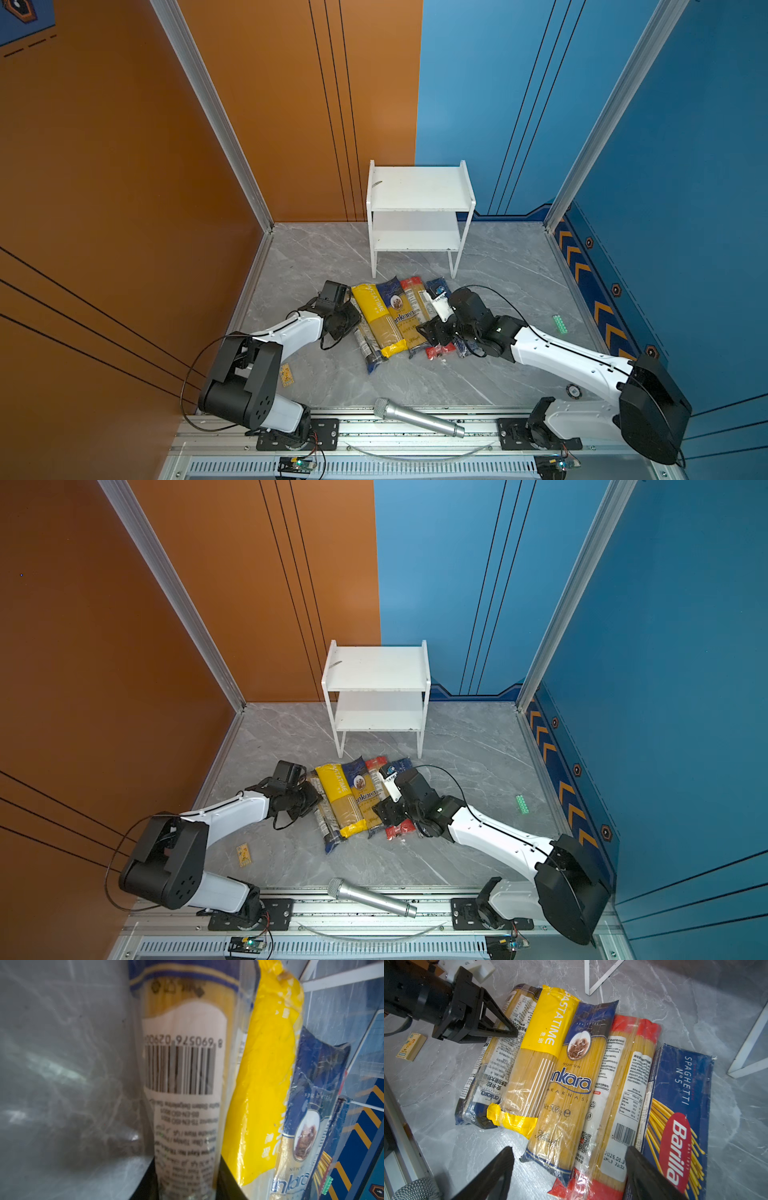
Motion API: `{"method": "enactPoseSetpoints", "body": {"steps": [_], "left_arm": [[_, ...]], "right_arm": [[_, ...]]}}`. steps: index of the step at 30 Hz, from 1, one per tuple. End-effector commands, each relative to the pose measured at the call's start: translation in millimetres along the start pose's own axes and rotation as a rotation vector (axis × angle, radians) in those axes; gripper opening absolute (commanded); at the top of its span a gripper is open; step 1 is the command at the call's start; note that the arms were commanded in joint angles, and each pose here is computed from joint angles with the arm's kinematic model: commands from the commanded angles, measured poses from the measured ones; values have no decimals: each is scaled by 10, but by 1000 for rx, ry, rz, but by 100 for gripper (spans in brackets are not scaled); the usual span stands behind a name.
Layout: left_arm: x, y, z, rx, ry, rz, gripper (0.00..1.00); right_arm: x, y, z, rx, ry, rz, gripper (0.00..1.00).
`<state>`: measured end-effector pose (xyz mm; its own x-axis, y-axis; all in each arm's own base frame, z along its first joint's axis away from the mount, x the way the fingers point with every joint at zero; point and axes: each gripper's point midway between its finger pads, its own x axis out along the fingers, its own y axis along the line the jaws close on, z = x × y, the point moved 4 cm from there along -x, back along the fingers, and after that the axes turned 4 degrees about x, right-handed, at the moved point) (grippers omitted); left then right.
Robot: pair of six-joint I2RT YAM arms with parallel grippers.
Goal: Place and organize the pasta boxes and bags onto the shelf
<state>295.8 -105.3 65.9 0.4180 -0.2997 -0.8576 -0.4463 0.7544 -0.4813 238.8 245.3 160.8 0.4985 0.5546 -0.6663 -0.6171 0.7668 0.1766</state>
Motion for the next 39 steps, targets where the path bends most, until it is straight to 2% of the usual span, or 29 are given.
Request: {"method": "enactPoseSetpoints", "body": {"steps": [1,8,17,23,30,36,39], "left_arm": [[134,423,-168,-2,107,186,27],[-17,425,99,54,90,246,24],[-222,428,401,110,25,297,28],[-193,389,616,134,5,290,29],[-129,268,813,164,-20,282,25],[-135,73,1061,176,-72,260,30],[-87,20,1100,179,-59,242,37]], "right_arm": [[-26,-40,26,20,-25,-18,82],[5,-42,32,28,-27,-13,82],[82,-18,38,38,-20,8,82],[128,-14,43,49,-18,14,82],[155,-21,28,52,-11,10,82],[171,-26,19,52,-8,8,82],[164,-26,19,56,-7,9,83]]}}
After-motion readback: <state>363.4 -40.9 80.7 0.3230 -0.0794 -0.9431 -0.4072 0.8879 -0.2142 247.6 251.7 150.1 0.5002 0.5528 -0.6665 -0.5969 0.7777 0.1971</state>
